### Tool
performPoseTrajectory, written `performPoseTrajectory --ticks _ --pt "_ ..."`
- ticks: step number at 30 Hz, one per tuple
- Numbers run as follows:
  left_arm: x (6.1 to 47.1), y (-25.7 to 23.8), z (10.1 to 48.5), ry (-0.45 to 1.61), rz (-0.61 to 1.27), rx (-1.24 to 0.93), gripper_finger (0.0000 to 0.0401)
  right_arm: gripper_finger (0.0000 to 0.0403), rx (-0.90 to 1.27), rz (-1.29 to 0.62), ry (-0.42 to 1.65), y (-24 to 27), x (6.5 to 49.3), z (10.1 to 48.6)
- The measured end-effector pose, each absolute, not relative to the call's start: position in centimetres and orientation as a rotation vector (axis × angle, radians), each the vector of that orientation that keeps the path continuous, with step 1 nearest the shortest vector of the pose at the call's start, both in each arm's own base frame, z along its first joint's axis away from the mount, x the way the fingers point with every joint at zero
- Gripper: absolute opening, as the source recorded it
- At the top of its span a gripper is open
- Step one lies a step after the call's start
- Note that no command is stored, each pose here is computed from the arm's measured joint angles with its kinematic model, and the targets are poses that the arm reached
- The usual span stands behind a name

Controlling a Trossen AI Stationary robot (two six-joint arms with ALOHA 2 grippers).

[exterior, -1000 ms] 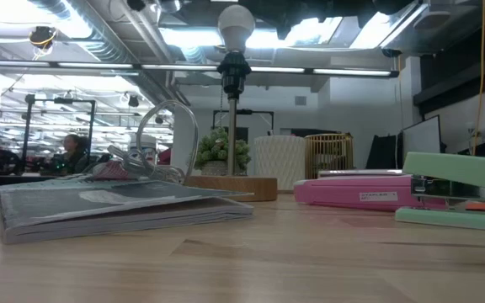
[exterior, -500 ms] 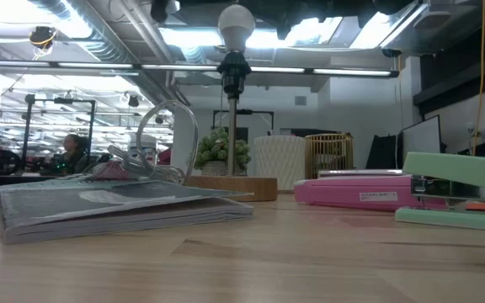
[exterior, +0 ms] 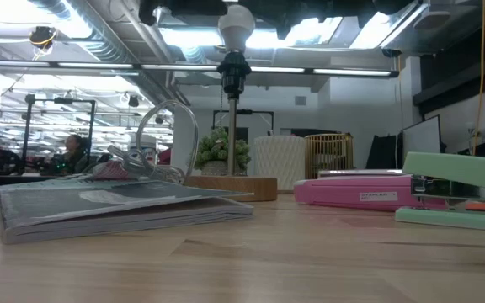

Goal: Screw lightbulb
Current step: Insert the lightbulb into the lamp

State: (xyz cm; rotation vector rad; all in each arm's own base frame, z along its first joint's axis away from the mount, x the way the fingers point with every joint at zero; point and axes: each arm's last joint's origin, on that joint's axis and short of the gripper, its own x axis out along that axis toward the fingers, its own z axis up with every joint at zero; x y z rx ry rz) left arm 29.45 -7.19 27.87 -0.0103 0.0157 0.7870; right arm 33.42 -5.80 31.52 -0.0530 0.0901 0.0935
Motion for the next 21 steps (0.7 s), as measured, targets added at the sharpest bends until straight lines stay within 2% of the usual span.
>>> performPoseTrajectory --ticks 21 --pt "29.6 -5.3 27.9 0.036 0.955 0.038 0.0001 0.0044 -0.051 0.119 0.090 -5.7 33.4 31.5"
